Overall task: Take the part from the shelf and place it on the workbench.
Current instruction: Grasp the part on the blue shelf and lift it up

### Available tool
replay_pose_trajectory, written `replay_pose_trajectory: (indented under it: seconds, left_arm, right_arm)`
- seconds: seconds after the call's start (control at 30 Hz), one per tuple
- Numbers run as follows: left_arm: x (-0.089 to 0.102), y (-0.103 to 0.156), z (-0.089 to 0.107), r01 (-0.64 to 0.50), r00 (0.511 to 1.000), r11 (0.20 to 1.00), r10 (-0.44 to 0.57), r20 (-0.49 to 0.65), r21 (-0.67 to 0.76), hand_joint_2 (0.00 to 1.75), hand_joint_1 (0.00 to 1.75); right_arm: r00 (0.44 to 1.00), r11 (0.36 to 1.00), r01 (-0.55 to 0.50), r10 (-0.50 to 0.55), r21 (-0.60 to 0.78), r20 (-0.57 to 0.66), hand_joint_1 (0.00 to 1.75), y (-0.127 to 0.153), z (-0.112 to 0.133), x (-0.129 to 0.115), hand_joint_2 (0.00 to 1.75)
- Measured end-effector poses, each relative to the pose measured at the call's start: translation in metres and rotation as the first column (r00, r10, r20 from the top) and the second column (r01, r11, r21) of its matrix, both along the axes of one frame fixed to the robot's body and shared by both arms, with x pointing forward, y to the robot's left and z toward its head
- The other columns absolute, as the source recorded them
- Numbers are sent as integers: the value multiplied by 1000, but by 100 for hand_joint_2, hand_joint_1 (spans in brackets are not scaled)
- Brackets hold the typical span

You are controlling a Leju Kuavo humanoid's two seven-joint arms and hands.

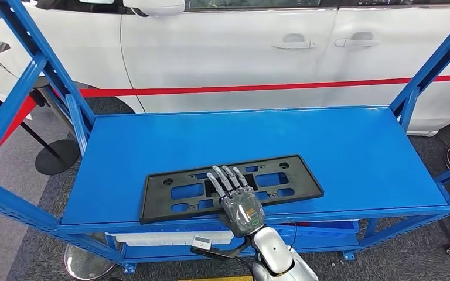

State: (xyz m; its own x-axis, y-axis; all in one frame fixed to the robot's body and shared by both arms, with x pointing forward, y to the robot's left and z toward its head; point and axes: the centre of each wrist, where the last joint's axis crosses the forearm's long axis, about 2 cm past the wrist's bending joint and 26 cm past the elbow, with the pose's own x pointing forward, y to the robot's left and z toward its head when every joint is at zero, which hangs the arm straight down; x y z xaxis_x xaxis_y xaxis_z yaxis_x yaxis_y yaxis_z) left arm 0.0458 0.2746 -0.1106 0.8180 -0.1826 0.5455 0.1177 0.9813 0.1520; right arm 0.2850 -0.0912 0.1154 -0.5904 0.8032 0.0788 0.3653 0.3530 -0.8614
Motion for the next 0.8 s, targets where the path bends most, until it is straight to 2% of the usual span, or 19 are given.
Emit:
replay_pose_trajectory:
  seconds: [0.13,0.17,0.27,0.3,0.63,0.8]
  left_arm:
    - [1,-2,0,17,1000,1000,-17,0,-4,0,0]
    - [1,-2,0,20,1000,1000,-20,0,-3,0,0]
    - [3,-2,0,32,999,999,-32,1,-3,0,0]
    - [3,-3,0,37,999,999,-37,1,-3,0,0]
    - [4,-3,1,67,998,998,-67,-1,3,0,0]
    - [4,-4,1,69,998,998,-69,-3,2,0,0]
  right_arm:
    - [1000,1000,22,-22,0,-6,0,3,6,14,175]
    - [1000,1000,26,-26,0,-9,5,5,7,16,175]
    - [999,999,38,-38,-2,-14,136,11,12,24,175]
    - [999,999,43,-43,-7,-16,175,13,13,28,175]
    - [988,987,121,-130,-109,-81,175,2,10,60,175]
    - [982,982,145,-158,-123,-103,175,-7,3,63,175]
